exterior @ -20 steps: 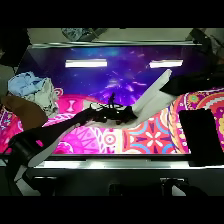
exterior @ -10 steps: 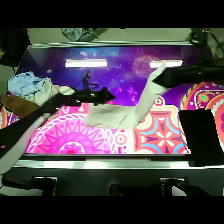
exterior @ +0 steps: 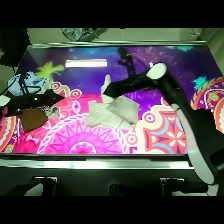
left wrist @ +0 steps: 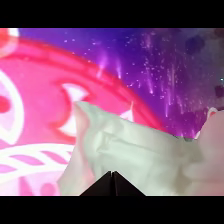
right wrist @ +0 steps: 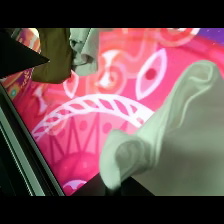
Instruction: Fold the shirts.
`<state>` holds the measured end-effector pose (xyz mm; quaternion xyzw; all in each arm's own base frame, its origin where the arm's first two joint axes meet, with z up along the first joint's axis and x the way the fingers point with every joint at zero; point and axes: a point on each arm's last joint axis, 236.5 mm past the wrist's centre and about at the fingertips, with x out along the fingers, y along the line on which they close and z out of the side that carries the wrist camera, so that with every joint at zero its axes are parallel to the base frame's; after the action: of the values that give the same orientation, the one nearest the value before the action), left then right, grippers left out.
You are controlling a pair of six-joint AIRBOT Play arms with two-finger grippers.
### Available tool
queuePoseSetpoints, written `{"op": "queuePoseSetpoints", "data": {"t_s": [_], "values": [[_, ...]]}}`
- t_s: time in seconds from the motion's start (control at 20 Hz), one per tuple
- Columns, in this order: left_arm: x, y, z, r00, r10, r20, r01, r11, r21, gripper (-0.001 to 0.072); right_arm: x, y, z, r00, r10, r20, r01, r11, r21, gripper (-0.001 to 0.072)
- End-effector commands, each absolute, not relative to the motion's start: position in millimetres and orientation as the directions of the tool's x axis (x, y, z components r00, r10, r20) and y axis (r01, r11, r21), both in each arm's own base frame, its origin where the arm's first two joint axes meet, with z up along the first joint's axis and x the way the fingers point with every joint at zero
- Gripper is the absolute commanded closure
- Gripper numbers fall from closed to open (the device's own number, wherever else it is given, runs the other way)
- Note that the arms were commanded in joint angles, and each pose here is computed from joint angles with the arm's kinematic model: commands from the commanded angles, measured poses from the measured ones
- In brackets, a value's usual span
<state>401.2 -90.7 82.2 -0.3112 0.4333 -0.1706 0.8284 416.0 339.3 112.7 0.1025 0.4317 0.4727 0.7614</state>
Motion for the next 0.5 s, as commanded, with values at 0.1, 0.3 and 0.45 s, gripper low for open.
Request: {"op": "queuePoseSetpoints", "data": {"t_s": [0.1,0.3,0.45], "values": [[373,-74,55,0.554,-0.525,-0.646,-0.066,0.746,-0.663,0.0675,402,395,19,0.053,0.791,-0.609,-0.540,0.536,0.649,0.0667],[372,-75,53,0.554,-0.527,-0.645,-0.069,0.743,-0.666,0.0675,406,416,5,0.038,0.843,-0.537,-0.456,0.493,0.741,0.0255],[372,-74,53,0.555,-0.526,-0.645,-0.069,0.743,-0.666,0.0675,417,383,23,0.049,0.837,-0.545,-0.531,0.485,0.696,0.0161]]}}
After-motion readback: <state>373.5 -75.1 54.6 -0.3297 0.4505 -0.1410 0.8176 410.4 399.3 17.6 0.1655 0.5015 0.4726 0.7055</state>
